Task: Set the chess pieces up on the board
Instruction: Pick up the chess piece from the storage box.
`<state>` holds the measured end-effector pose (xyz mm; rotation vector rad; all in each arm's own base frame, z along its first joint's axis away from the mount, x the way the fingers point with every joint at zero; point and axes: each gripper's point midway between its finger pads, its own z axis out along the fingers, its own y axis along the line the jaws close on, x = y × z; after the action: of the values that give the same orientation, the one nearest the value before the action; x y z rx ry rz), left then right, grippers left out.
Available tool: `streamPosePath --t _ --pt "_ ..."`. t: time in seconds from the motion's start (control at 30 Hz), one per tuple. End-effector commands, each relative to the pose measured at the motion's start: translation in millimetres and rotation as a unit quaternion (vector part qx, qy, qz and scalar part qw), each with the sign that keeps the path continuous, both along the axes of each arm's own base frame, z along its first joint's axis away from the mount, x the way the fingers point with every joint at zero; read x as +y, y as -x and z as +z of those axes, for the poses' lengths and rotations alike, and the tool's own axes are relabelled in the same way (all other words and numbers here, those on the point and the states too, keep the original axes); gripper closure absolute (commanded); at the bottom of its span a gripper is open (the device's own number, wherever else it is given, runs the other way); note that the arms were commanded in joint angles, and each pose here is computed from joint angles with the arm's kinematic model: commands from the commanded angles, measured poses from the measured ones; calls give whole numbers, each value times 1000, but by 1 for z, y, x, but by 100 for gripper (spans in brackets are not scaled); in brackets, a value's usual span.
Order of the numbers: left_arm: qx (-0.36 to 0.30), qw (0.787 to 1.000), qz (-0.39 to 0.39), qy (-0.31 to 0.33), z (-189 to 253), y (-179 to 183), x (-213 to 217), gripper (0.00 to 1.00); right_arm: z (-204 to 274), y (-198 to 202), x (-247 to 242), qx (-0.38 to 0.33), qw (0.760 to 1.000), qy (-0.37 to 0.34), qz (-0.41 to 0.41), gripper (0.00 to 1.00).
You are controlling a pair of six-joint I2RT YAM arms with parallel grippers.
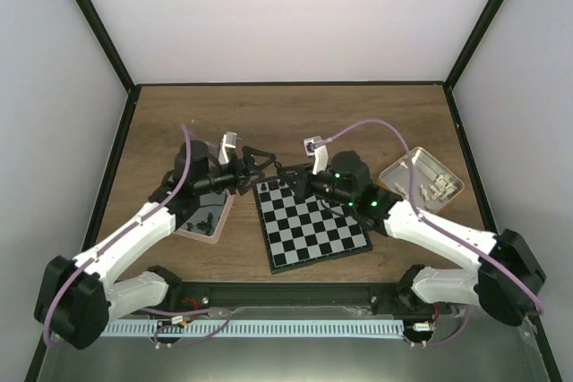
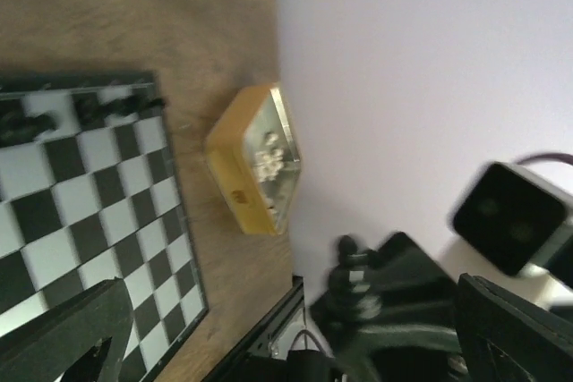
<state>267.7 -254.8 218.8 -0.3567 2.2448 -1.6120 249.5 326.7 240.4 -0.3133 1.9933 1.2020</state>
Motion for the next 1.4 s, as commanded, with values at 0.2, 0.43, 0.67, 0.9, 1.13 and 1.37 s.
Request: streamPosePath --t 0.2,0.43,0.67,0.9,1.13,1.37 --pt "-260 949 -173 50 124 56 -3 0 72 52 -13 -196 970 -21 143 99" --pt "-246 948 -197 40 128 64 -2 14 98 66 -21 -238 958 -41 152 99" --pt "-213 949 -220 68 130 66 -8 46 104 68 -22 -259 952 -30 158 99" --pt "-192 950 -235 79 120 69 -10 57 106 67 -16 -269 948 -23 171 99" --pt "-188 949 -237 82 113 69 -11 66 101 65 -15 -264 949 -11 174 99" --pt "-201 950 -229 75 110 65 -10 73 98 65 -14 -261 949 -8 175 99"
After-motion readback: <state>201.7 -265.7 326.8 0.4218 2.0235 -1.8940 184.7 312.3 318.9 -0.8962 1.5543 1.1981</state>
